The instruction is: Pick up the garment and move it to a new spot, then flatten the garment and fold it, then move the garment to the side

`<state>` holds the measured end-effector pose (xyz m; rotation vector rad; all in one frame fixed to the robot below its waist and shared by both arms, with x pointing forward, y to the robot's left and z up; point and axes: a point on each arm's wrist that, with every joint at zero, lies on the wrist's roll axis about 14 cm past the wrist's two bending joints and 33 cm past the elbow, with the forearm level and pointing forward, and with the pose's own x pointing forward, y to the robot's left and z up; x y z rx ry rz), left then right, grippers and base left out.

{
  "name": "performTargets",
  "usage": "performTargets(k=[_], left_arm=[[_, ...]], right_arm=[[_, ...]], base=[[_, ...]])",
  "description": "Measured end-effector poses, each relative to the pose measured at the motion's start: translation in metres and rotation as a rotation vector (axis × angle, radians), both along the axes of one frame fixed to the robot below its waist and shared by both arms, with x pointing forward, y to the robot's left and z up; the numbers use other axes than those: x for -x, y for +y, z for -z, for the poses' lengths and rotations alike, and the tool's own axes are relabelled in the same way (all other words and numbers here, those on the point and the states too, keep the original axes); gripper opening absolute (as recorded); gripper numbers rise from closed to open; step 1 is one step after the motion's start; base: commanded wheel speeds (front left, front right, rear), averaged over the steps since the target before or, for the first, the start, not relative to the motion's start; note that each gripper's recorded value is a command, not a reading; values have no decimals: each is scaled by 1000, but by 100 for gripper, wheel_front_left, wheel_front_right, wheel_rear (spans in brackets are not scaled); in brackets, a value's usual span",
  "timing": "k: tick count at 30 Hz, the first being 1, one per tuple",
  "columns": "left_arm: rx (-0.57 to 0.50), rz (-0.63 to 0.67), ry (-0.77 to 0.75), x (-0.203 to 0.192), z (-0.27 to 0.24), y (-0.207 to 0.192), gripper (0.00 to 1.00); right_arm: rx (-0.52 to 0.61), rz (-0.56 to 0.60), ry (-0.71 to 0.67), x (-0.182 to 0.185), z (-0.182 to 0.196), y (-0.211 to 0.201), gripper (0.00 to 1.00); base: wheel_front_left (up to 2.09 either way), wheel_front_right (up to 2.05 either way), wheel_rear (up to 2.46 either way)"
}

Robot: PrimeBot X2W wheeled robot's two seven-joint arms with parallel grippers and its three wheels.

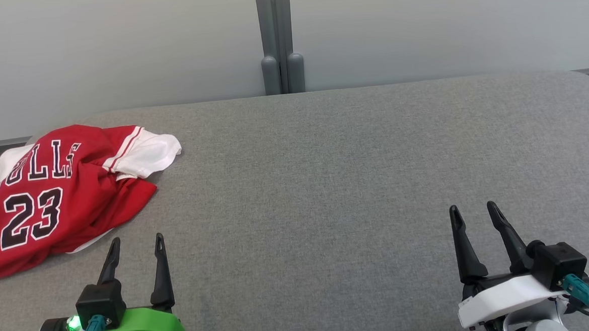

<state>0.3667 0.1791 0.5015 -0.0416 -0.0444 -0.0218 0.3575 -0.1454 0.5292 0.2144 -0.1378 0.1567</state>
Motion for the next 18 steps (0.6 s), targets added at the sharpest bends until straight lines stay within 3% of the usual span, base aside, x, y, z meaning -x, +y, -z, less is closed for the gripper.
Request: performTargets(k=[18], left_arm=[[-34, -15, -17, 3, -1, 5, 100]], right_arm=[[41, 39, -19, 3, -1, -13, 100]], base=[[0, 0, 0]])
